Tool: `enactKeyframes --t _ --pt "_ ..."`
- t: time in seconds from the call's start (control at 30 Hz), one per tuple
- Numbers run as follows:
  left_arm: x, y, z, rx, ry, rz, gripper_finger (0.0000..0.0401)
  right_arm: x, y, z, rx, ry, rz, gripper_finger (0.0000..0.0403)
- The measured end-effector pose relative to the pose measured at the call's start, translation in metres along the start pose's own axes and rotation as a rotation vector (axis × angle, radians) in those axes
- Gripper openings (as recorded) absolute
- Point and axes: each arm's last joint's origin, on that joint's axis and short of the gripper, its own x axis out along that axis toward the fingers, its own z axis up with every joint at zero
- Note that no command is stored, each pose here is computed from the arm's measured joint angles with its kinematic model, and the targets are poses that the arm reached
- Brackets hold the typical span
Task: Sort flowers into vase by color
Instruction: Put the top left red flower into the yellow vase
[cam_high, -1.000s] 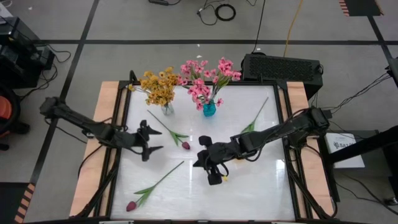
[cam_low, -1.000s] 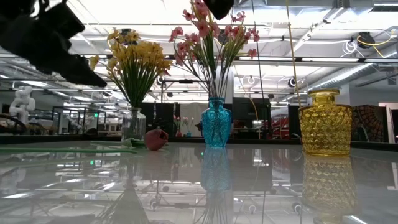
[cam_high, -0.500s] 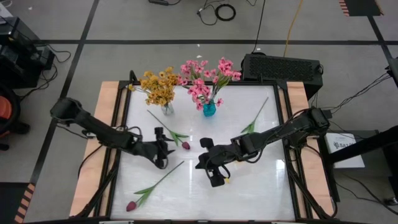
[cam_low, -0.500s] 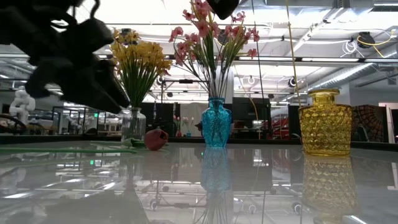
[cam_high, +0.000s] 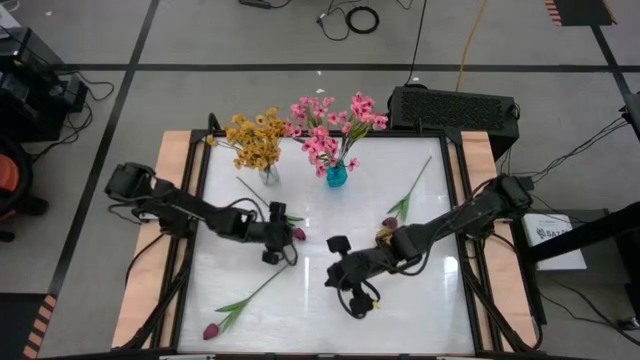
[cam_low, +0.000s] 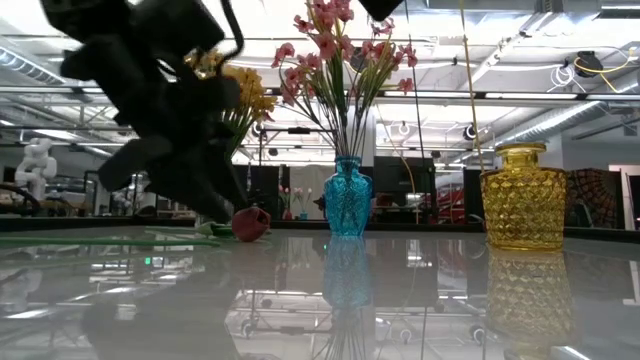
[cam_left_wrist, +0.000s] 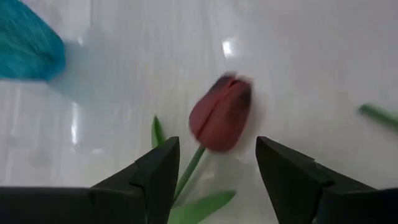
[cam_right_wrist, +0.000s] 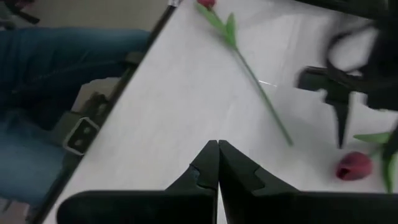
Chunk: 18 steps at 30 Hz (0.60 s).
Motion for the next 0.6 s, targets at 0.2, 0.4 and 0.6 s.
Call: enactKeyframes --t 0.2,0.4,0.6 --pt "0.005 0.017 -0.006 -0.054 0.064 -0.045 0.0217 -0.002 0.023 -0.003 -0.023 0.011 0.045 0.0000" --pt "0.008 0.026 -0.011 -0.061 0.088 -0.075 0.0217 -0.003 0.037 -0.004 -0.046 0.004 0.070 0.0000" --pt "0.013 0.031 -0.015 -0.079 0.113 -0.096 0.0213 -0.003 0.039 -0.003 -0.048 -0.008 0.072 0.0000"
